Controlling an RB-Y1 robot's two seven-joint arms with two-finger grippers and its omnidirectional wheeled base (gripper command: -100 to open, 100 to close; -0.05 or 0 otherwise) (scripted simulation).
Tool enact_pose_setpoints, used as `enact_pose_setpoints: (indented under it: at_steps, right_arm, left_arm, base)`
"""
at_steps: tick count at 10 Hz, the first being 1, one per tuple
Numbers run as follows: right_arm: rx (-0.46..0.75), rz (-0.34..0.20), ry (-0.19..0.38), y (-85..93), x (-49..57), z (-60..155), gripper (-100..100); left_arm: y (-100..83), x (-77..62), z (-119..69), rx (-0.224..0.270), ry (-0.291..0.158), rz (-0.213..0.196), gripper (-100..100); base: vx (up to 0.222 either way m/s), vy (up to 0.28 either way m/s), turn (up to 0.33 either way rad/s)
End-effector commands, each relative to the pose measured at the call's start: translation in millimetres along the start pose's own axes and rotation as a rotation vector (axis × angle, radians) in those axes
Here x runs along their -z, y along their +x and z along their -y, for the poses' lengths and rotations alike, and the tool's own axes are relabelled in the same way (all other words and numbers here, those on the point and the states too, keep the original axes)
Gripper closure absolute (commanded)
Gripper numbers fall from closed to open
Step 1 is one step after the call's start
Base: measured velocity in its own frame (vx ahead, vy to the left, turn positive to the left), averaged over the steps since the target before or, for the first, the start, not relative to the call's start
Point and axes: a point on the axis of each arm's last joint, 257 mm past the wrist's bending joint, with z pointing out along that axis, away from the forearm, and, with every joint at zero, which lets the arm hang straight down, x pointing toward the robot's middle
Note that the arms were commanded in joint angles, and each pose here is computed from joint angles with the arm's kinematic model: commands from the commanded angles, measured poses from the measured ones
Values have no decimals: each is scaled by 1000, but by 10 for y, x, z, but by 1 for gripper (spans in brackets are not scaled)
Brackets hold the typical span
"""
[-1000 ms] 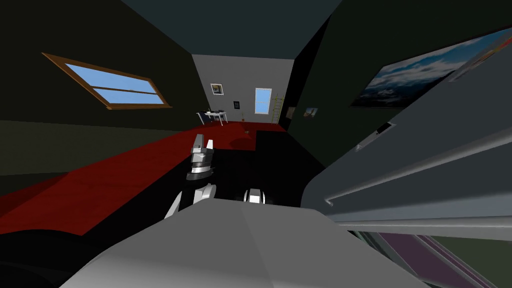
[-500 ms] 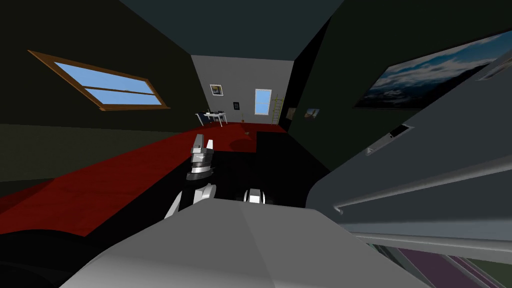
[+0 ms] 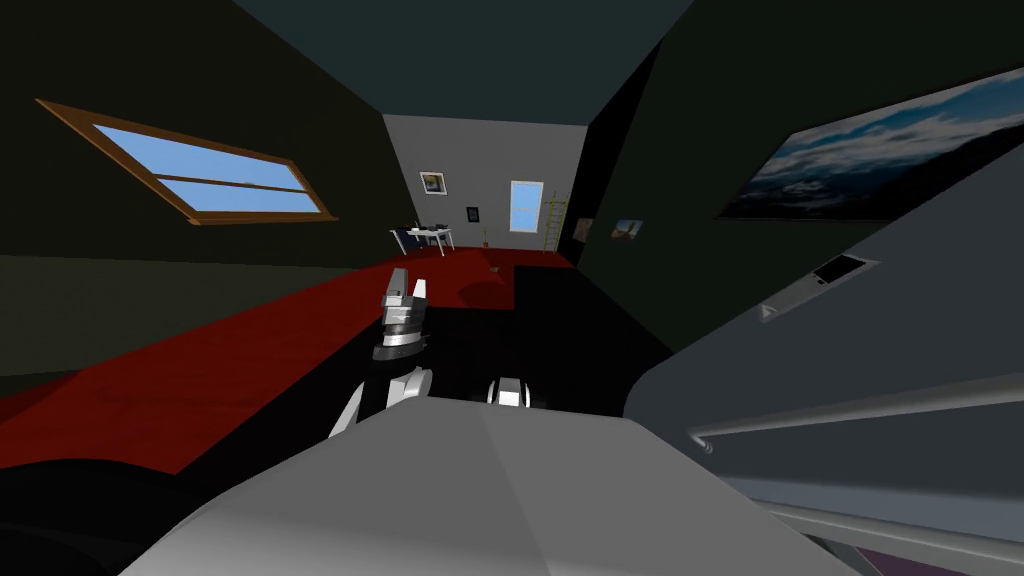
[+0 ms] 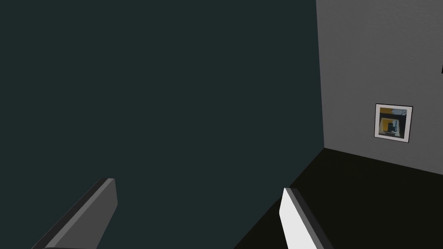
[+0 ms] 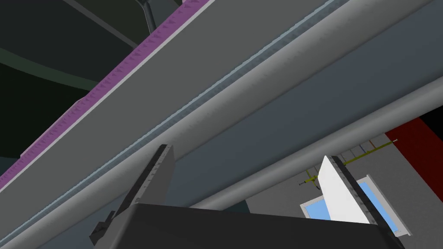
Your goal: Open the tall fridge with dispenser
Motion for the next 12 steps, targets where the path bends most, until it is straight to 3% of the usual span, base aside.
enact_pose_setpoints:
  at_steps: [1, 2, 3, 9, 10, 12]
  right_arm:
    - [-2, -9, 9, 44, 10, 33, -100]
    - [-5, -15, 6, 72, 17, 14, -100]
    - [-9, -17, -1, 87, 21, -13, 100]
    - [-24, -115, 78, 492, 151, 322, 100]
    - [-23, -99, 68, 333, 146, 357, -100]
    - [-23, -93, 65, 211, 160, 413, -100]
  left_arm:
    - [0, 0, 0, 0, 0, 0, 0]
    - [0, 0, 0, 0, 0, 0, 0]
    - [0, -1, 0, 0, 0, 0, 0]
    - [0, 0, 0, 0, 0, 0, 0]
    - [0, 0, 0, 0, 0, 0, 0]
    - [0, -1, 0, 0, 0, 0, 0]
  base:
    - [47, 55, -42]
    - [-3, 31, -40]
    - [-3, 15, -12]
    - [205, 115, -1]
    - [116, 27, -58]
    - [-35, -24, -49]
